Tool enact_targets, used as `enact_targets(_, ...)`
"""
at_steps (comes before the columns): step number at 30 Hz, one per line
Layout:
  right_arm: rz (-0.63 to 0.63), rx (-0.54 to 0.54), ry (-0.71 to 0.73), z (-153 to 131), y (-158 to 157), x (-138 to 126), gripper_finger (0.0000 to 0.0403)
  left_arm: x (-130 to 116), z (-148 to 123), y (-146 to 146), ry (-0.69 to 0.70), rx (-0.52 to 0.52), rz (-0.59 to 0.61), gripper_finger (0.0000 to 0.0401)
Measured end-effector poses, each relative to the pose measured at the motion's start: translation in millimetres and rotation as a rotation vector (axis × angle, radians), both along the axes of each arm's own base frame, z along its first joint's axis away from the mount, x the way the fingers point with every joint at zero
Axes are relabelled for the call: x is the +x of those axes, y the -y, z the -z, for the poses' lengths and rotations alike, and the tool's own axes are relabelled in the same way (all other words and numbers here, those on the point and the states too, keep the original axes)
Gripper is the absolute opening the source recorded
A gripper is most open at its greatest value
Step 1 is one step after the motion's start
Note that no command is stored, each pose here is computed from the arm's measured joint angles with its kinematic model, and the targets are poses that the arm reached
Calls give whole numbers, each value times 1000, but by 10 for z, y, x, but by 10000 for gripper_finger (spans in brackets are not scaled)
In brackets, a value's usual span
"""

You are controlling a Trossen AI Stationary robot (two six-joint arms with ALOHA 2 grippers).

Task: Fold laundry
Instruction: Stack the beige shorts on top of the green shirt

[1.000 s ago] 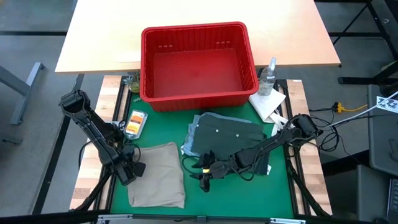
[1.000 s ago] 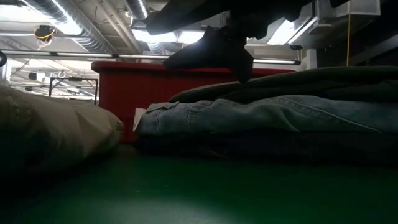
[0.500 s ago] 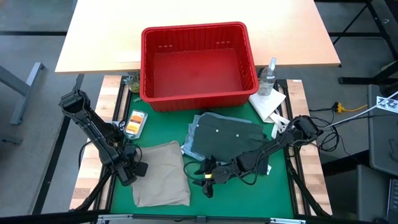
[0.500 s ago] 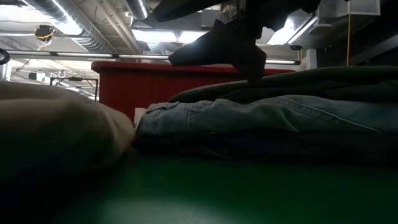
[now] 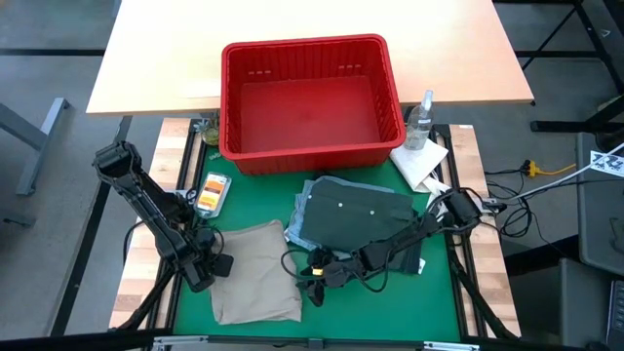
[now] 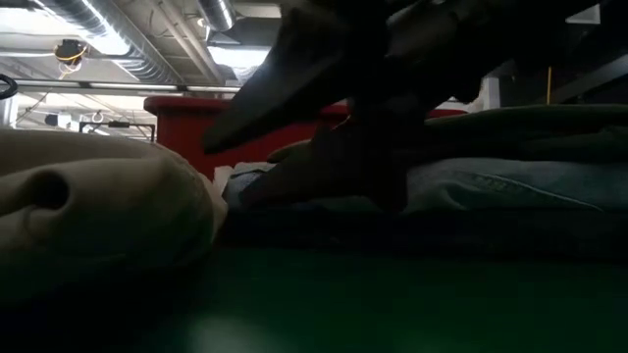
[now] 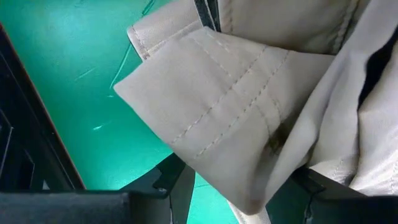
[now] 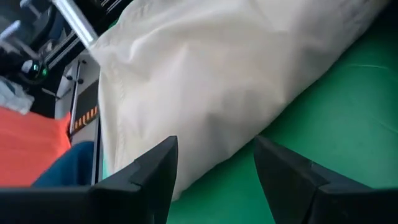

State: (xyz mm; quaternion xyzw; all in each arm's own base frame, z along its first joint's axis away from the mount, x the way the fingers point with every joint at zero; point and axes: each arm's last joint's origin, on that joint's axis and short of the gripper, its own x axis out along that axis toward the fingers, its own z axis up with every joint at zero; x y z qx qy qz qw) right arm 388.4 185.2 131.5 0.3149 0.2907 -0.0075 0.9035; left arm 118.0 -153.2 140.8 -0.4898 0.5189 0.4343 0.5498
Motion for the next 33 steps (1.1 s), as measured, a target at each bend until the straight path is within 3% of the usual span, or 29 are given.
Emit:
enact_targets(7,51,30,0,14,122,64,211,0,-1,1,1,1,0,157)
enact_targets(17,120,-31,5,161,141,112,211,0,-2,0,2,1,1,157)
enact_targets(24,106,-20,17,211,141,331,211,16,-1,-3,30,13,-4,155)
enact_targets(33,56,4,-7,224,202,432,211,28,-3,1,58,25,32,100)
